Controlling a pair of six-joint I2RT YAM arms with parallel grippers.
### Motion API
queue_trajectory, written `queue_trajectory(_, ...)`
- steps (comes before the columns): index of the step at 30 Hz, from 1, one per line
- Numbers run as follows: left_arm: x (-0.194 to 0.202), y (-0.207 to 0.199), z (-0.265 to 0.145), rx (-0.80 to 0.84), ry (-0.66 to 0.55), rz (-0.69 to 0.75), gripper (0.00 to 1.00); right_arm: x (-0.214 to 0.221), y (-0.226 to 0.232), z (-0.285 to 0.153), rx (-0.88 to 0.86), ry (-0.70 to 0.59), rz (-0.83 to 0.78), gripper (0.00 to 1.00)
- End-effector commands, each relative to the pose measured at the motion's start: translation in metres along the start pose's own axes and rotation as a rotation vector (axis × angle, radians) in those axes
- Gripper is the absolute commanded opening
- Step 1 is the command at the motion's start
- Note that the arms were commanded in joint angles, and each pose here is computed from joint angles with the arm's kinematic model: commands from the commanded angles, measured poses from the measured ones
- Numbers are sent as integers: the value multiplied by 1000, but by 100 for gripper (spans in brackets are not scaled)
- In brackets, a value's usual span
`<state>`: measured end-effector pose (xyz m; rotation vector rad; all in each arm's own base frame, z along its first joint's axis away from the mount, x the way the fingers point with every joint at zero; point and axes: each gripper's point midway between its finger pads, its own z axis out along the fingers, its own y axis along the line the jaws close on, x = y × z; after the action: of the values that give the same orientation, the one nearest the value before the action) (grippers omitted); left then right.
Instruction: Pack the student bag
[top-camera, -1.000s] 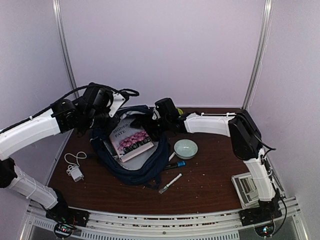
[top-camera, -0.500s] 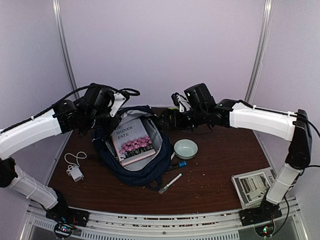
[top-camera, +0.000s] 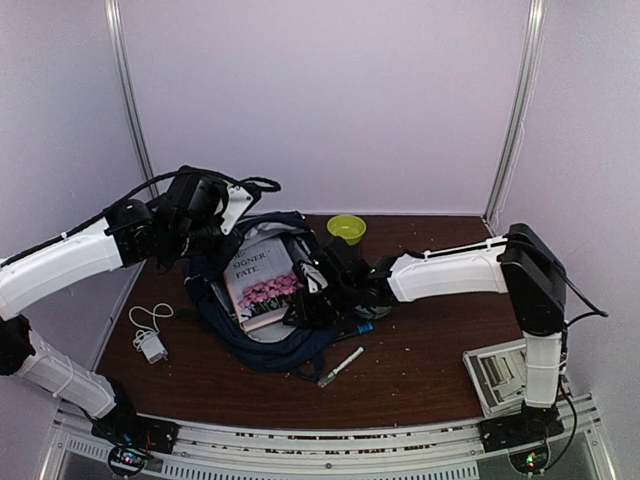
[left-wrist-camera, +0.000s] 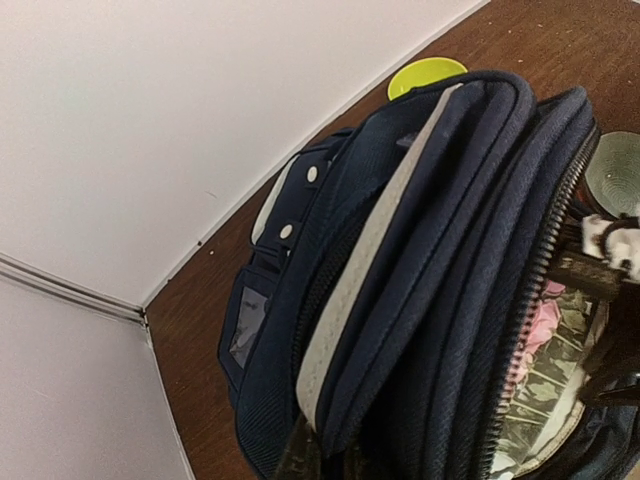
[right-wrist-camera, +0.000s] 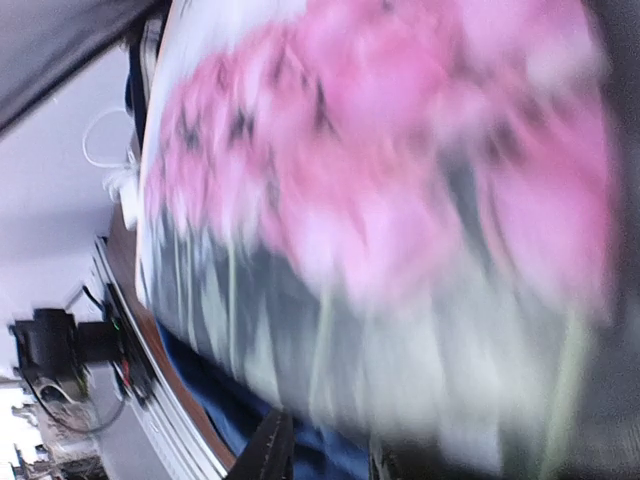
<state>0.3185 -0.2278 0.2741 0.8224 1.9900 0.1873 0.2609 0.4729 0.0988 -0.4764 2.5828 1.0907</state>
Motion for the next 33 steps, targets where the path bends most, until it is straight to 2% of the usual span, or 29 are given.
queue_trajectory(1,-81,20,-54,8,-329,-71,0,-53,37,21,-156,-136,89,25)
queue_trajectory(7,-72,15,-67,49,-339,-71,0,-123,58,23,-161,-324,116,25)
queue_trajectory(11,-52,16,-57,12,-268,-87,0,-140,62,2,-146,-355,77,34)
queue_trajectory(16,-17,-1,-29,15,-125,-72,0,-101,41,-52,9,-364,-60,60)
queue_trajectory(18,-7,-10,-20,32,-87,-59,0,-85,25,-82,82,-378,-92,78)
queue_trajectory(19,-3,-14,-16,42,-73,-55,0,-76,19,-100,117,-380,-117,96)
queue_trajectory(20,1,-17,-13,51,-60,-51,0,-68,13,-119,153,-390,-145,100)
queue_trajectory(23,10,-30,-5,89,-31,-38,0,-43,-30,-175,366,-432,-184,100)
queue_trajectory(27,17,-48,4,151,-3,-5,0,-21,-99,-258,719,-522,-127,100)
queue_trajectory(30,17,-59,8,176,4,17,0,16,-157,-296,917,-512,85,100)
queue_trajectory(33,14,-67,9,197,-1,37,0,64,-206,-308,991,-440,287,100)
